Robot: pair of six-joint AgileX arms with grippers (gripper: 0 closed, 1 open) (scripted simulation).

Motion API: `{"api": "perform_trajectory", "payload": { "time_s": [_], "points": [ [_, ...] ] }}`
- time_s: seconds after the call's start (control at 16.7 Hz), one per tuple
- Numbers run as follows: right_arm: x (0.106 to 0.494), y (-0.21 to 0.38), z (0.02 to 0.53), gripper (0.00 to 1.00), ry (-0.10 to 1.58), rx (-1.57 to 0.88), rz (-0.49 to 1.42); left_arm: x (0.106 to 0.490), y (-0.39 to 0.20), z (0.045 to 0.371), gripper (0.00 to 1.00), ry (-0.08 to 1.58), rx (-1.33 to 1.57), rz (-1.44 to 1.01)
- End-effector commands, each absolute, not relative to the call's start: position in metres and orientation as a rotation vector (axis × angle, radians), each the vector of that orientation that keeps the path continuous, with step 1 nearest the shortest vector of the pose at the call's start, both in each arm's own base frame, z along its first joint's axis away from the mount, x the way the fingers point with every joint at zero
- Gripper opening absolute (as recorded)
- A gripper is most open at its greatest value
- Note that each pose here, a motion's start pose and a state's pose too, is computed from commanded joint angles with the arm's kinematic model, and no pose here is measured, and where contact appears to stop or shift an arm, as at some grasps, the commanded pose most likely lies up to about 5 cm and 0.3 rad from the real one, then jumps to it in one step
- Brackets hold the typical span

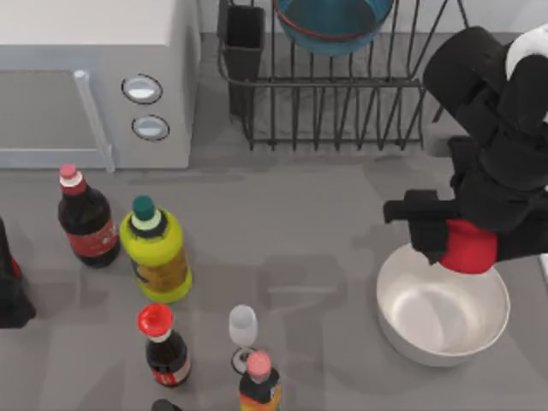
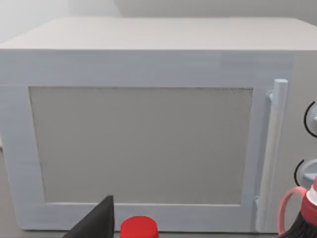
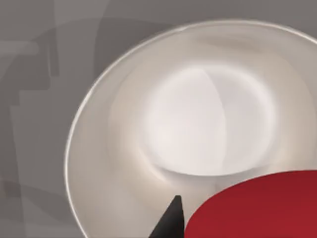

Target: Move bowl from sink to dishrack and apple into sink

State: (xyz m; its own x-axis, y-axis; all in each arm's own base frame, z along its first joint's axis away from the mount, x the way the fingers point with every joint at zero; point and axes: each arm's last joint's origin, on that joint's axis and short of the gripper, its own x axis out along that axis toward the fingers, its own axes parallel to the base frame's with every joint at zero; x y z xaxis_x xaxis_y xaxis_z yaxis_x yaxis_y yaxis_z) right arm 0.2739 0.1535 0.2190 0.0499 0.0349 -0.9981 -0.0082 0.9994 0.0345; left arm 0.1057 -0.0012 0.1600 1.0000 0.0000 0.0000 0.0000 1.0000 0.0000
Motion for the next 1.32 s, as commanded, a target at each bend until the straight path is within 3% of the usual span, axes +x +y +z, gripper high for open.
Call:
{"api": "perform_trajectory", "payload": {
  "time_s": [0.3, 0.66, 1.32],
  "points": [
    [0.311, 0.102, 0.211, 0.0, 1.345, 0.172, 0.055, 0.106, -0.001, 0.16, 1.0, 0.0, 0.0, 0.0],
    [0.35, -0.011, 0.235, 0.0, 0.785, 0.35, 0.057, 0.106, -0.001, 0.16, 1.0, 0.0, 0.0, 0.0],
    [0.326, -0.13, 0.235, 0.0, 0.212, 0.168, -0.017, 0.106, -0.001, 0.16, 1.0, 0.0, 0.0, 0.0]
  ]
}}
